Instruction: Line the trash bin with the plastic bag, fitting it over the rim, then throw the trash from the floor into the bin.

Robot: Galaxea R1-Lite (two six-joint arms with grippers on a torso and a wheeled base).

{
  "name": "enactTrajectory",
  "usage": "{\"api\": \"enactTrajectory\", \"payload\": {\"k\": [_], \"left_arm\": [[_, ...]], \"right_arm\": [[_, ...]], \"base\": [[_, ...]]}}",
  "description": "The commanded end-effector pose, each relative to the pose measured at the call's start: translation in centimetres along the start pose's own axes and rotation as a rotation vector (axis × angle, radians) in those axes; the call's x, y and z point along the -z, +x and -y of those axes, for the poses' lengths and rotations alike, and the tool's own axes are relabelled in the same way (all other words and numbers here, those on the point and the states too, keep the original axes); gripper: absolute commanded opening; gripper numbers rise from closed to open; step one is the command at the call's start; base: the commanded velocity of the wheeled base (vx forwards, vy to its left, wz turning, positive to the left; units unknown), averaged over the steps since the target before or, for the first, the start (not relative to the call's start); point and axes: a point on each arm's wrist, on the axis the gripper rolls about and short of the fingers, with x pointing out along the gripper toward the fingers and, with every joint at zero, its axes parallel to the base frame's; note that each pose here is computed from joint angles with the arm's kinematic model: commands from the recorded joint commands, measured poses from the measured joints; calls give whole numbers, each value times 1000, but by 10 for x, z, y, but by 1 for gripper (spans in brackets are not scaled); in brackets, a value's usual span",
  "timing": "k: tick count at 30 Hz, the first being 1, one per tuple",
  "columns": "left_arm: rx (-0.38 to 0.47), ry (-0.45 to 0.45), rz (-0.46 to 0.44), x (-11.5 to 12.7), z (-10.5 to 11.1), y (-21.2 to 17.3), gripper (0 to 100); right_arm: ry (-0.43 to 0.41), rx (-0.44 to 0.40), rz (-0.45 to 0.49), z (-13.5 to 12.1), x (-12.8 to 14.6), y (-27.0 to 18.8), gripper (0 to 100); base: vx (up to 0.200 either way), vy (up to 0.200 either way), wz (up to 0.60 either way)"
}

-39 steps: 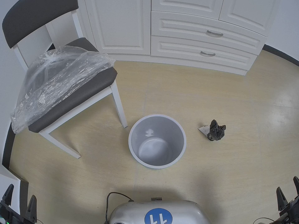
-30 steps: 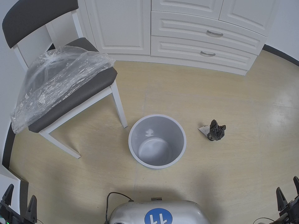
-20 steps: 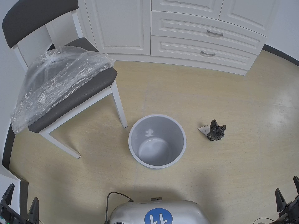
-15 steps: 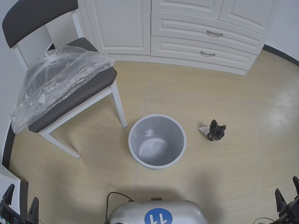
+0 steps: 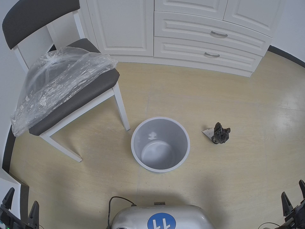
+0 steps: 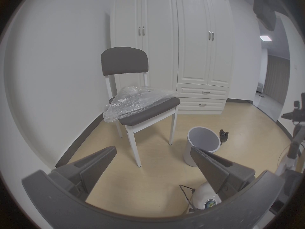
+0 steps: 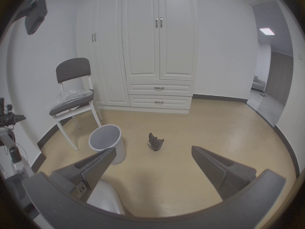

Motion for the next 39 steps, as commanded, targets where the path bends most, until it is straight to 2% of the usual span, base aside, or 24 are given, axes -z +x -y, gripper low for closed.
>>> {"api": "enactTrajectory", "payload": {"k": [1, 3, 4, 5, 9, 11, 12, 13, 14, 15, 16, 18, 21, 23, 25, 26, 27, 29, 30, 31, 33, 36, 38, 39], "left_arm": [[-16, -30, 49, -3, 0, -1, 100], [-7, -91, 201, -31, -1, -9, 100], [-7, -91, 201, -31, -1, -9, 100], [16, -108, 239, -44, 0, -13, 100], [40, -26, 164, -45, 0, -10, 100], [55, -5, 149, -48, -1, -7, 100], [57, -5, 149, -49, -1, -7, 100], [69, -3, 143, -57, -2, -6, 100], [71, 0, 127, -65, -2, -3, 100], [69, 0, 125, -66, -2, -2, 100], [65, 39, 88, -81, -2, 6, 100], [54, 83, 67, -89, -2, 13, 100], [-38, 160, -32, -103, -4, 36, 100], [-87, 211, -96, -106, -6, 49, 100], [-102, 246, -128, -107, -6, 57, 100], [-120, 282, -155, -108, -7, 66, 100], [-120, 282, -155, -108, -7, 66, 100], [-176, 343, -192, -109, -11, 86, 100], [-176, 343, -192, -109, -11, 86, 100], [-225, 374, -210, -111, -16, 100, 100], [-258, 400, -214, -112, -21, 112, 100], [-267, 451, -227, -112, -24, 128, 100], [-269, 471, -244, -112, -25, 133, 100], [-275, 485, -271, -110, -27, 138, 100]], "right_arm": [[10, 2, 1, 0, 5, 0, 100], [8, 2, 1, 0, 5, 0, 100], [8, 2, 1, 0, 5, 0, 100], [7, 2, -1, 0, 5, 0, 100], [6, -4, 24, 0, 2, 0, 100], [161, -31, 141, 0, -19, -6, 100], [176, -36, 144, 0, -20, -6, 100], [300, -79, 142, -1, -28, -6, 100], [307, -92, 111, -1, -28, -3, 100], [305, -94, 106, -1, -28, -3, 100], [288, -110, 64, -1, -34, 3, 100], [287, -120, 45, -1, -43, 7, 100], [299, -132, 30, -2, -87, 28, 100], [300, -111, 29, -2, -112, 47, 100], [301, -95, 26, -2, -123, 60, 100], [298, -55, 27, -1, -135, 79, 100], [298, -55, 27, -1, -135, 79, 100], [290, 0, 35, -1, -153, 116, 100], [290, 0, 35, -1, -153, 116, 100], [291, 28, 34, -2, -160, 137, 100], [278, 32, -2, -5, -159, 159, 100], [233, 29, -39, -9, -156, 189, 100], [229, 36, -24, -10, -155, 198, 100], [233, 38, 16, -12, -157, 204, 100]], "base": [[0, 0, 0], [0, 0, 0], [0, 0, 0], [0, 0, 0], [0, 0, 0], [0, 0, 0], [0, 0, 0], [0, 0, 0], [0, 0, 0], [0, 0, 0], [0, 0, 0], [0, 0, 0], [0, 0, 0], [0, 0, 0], [0, 0, 0], [0, 0, 0], [0, 0, 0], [0, 0, 0], [0, 0, 0], [0, 0, 0], [0, 0, 0], [0, 0, 0], [0, 0, 0], [0, 0, 0]]}}
